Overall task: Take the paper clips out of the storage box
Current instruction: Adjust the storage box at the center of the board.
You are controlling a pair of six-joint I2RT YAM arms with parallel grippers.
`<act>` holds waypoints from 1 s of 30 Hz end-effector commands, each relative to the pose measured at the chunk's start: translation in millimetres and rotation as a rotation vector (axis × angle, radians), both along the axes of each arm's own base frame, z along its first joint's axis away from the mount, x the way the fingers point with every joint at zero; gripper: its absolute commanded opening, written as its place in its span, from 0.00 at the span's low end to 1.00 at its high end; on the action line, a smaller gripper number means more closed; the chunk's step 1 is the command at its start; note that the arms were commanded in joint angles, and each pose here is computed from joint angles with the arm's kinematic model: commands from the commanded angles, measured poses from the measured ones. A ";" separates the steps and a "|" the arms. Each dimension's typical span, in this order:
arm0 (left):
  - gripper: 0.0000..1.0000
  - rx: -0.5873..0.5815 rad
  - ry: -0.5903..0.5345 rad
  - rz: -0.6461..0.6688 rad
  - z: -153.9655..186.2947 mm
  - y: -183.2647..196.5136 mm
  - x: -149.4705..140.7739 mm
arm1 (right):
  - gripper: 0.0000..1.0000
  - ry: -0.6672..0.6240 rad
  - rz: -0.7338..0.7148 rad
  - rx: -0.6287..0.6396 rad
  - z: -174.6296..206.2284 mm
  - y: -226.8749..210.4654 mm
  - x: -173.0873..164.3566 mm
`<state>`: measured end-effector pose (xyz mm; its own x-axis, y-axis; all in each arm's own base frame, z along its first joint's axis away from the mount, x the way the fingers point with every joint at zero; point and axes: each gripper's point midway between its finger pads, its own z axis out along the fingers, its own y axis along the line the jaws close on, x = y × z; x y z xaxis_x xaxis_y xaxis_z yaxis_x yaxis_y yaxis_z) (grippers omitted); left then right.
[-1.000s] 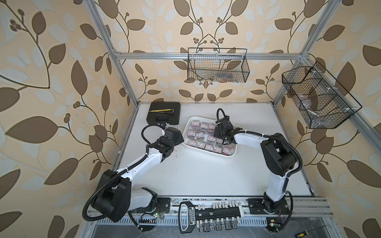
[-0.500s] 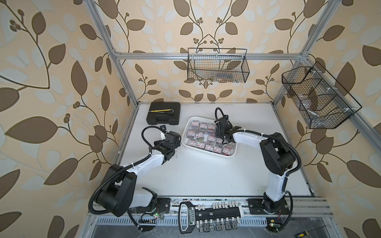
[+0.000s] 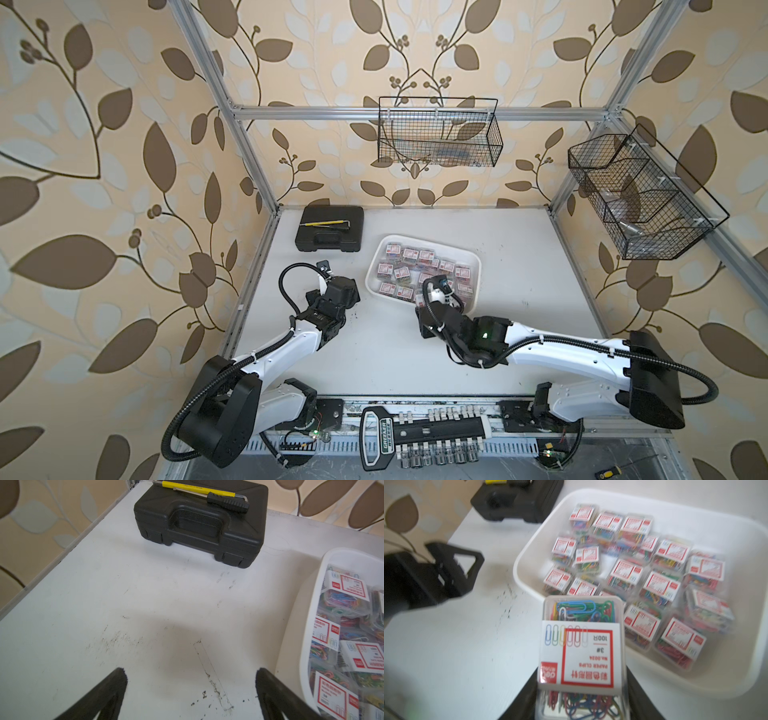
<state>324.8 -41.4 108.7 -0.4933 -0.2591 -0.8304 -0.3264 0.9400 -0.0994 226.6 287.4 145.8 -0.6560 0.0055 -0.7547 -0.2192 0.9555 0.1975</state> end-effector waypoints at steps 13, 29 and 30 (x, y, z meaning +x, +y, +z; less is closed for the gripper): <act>0.99 -0.030 -0.070 0.018 12.6 4.3 0.1 | 0.31 0.183 -0.028 0.063 -96.2 25.9 -4.4; 0.99 -0.042 -0.097 0.024 16.1 6.7 -4.2 | 0.35 0.168 -0.228 -0.010 -122.0 -43.2 51.1; 0.99 -0.044 -0.098 0.018 15.8 6.1 -4.8 | 0.35 0.165 -0.229 -0.013 -122.0 -45.4 55.0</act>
<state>319.7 -39.1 116.2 -0.4476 -0.2790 -0.8496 -0.3209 0.9369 -0.1386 264.6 253.2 24.9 -0.7822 0.1500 -0.6047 0.0046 0.9719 0.2352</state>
